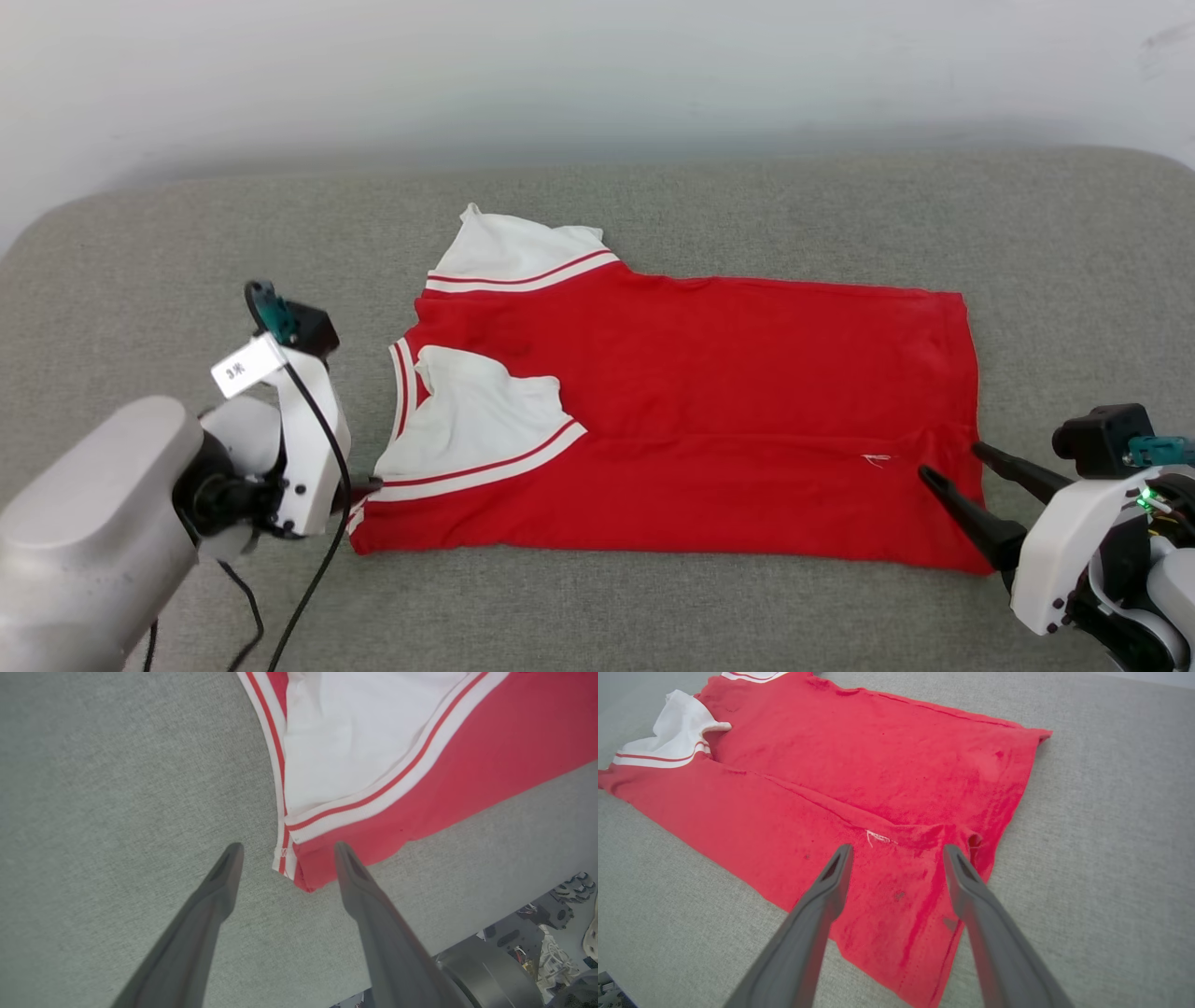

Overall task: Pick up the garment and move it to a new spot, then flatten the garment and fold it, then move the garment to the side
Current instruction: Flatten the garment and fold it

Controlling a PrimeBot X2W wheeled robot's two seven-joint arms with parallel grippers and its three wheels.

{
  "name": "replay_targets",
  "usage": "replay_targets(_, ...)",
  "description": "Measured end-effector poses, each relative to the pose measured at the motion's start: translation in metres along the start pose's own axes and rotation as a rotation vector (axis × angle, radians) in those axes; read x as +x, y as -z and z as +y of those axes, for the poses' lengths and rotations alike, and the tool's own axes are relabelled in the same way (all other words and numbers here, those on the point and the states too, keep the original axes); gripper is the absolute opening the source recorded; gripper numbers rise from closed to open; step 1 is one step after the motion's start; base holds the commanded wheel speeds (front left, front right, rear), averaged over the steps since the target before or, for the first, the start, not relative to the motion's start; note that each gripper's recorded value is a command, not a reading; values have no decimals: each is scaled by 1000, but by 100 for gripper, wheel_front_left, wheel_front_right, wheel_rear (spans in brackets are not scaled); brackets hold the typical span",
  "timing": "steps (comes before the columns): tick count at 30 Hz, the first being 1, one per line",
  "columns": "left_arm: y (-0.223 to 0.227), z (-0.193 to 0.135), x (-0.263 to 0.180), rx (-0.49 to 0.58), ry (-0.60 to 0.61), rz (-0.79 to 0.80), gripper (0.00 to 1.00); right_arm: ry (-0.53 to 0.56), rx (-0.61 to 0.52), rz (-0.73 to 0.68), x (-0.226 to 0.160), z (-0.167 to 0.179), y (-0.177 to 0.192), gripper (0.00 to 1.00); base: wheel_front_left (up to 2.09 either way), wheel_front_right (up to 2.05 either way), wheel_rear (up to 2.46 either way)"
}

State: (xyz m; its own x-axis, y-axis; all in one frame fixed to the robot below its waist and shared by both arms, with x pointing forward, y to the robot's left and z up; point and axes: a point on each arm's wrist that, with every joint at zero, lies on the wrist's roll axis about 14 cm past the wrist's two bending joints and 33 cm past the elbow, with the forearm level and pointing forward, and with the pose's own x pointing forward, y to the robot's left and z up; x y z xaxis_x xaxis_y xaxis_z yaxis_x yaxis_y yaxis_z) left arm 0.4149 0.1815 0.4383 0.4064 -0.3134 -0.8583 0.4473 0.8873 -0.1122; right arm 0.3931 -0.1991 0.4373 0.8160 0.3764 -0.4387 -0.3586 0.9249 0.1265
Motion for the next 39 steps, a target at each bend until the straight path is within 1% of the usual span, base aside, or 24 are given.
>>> replay_targets(2, 12, -3, 8, -19, 13, 52, 100, -1, 2, 4, 1, 1, 1, 100, 0, 0, 0)
replay_targets(9, 40, -8, 36, -45, 32, 155, 100, 1, 17, 15, 4, 0, 6, 100, 0, 0, 0)
replay_targets(11, 48, -5, 42, -41, 20, 184, 100, 5, 21, 17, 5, -1, 7, 100, 0, 0, 0)
replay_targets(16, 54, -7, 52, -54, 26, 192, 100, 11, 28, 22, 5, -3, 9, 100, 0, 0, 0)
replay_targets(17, 54, -8, 52, -52, 25, 190, 95, 13, 26, 22, 5, -4, 9, 100, 0, 0, 0)
replay_targets(18, 54, -8, 53, -45, 24, 181, 25, 15, 23, 20, 4, -5, 8, 100, 0, 0, 0)
replay_targets(19, 54, -9, 53, -39, 24, 173, 0, 18, 18, 19, 3, -7, 7, 100, 0, 0, 0)
replay_targets(22, 49, -11, 51, -26, 22, 130, 0, 30, -8, 4, -1, -13, -1, 100, 0, 0, 0)
replay_targets(26, 40, -12, 45, 47, 6, 57, 0, 66, -80, -29, -7, -29, -25, 100, 0, 0, 0)
replay_targets(30, 26, -12, 35, 97, 0, -36, 0, 118, -134, -42, -18, -49, -49, 100, 0, 0, 0)
replay_targets(34, 13, -17, 25, 131, 9, -111, 0, 138, -176, 10, -26, -58, -60, 100, 0, 0, 0)
replay_targets(37, 7, -20, 20, 155, 5, -145, 0, 134, -194, 74, -30, -59, -59, 100, 0, 0, 0)
replay_targets(39, 5, -23, 19, 170, 8, -154, 0, 121, -190, 146, -30, -56, -49, 100, 0, 0, 0)
